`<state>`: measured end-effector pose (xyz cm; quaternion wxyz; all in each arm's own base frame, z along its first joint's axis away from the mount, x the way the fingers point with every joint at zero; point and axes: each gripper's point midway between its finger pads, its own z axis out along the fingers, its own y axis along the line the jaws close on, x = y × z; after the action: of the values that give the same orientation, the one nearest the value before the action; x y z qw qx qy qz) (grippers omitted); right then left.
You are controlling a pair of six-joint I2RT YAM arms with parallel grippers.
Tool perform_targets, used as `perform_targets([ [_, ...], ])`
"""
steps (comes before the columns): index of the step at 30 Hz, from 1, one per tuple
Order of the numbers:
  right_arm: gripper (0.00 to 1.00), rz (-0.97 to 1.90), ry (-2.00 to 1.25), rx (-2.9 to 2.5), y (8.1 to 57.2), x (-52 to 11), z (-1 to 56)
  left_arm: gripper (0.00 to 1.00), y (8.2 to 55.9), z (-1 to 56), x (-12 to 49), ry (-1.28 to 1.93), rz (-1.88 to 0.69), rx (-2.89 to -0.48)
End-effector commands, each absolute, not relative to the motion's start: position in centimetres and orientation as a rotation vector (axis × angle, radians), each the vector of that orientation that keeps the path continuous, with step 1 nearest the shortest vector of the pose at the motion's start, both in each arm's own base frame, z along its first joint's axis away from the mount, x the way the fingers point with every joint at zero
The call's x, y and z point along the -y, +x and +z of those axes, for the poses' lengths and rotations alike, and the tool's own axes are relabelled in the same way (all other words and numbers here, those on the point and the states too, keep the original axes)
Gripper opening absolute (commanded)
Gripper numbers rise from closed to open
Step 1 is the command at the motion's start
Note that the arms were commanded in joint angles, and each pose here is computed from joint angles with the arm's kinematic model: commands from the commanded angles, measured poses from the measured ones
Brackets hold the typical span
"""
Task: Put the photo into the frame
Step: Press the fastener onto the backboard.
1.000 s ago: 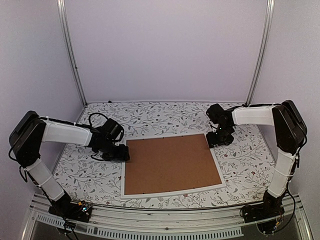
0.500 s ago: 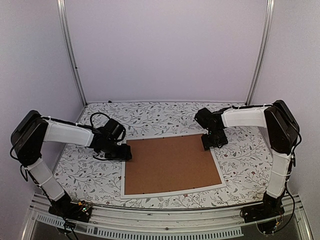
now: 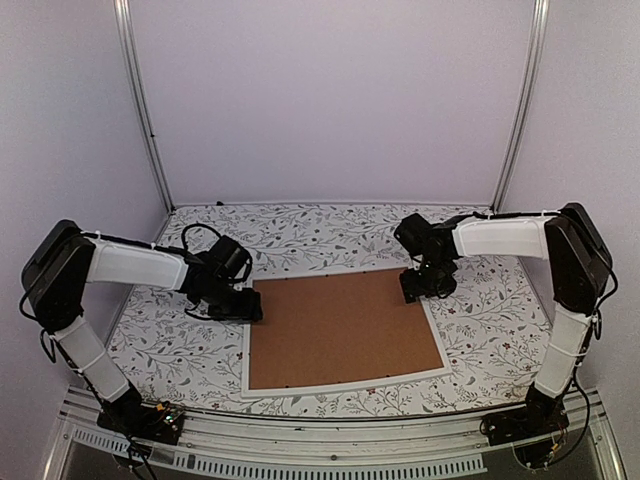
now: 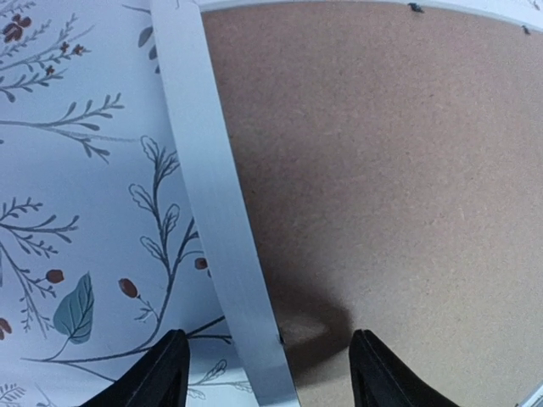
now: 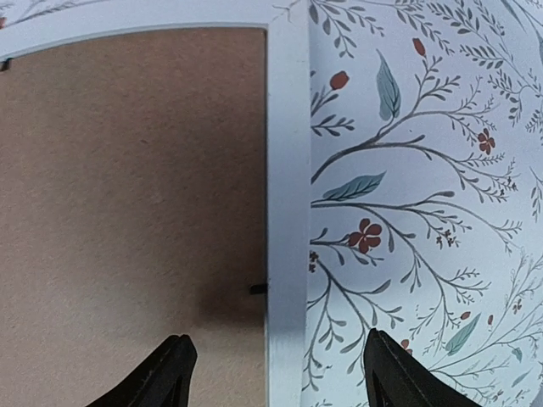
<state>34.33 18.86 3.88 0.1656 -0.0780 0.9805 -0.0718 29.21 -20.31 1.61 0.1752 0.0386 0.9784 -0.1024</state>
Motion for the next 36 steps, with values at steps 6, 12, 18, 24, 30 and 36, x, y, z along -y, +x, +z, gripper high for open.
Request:
perform_targets([
  [6, 0.73, 0.099, -0.259, -2.744, 34.3, -20.7, 6.8, 0.61, 30.6, 4.1, 20.0, 0.114, -0.311, -2.736],
  [12, 0.73, 0.104, -0.265, -2.764, 33.7, -20.6, 5.7, 0.48, 30.8, 4.8, 18.6, 0.076, -0.297, -2.735],
  [18, 0.73, 0.099, -0.271, -2.771, 33.6, -20.5, 5.2, 0.46, 30.8, 5.1, 17.3, 0.049, -0.280, -2.739],
  [24, 0.73, 0.094, -0.276, -2.775, 33.6, -20.4, 4.9, 0.46, 30.6, 4.2, 17.1, 0.047, -0.263, -2.766],
  [30, 0.73, 0.092, -0.276, -2.785, 33.5, -20.3, 4.5, 0.47, 30.4, 3.6, 17.3, 0.056, -0.257, -2.781],
  [36, 0.73, 0.094, -0.273, -2.788, 33.5, -20.2, 4.4, 0.47, 30.0, 2.8, 17.9, 0.079, -0.250, -2.801],
])
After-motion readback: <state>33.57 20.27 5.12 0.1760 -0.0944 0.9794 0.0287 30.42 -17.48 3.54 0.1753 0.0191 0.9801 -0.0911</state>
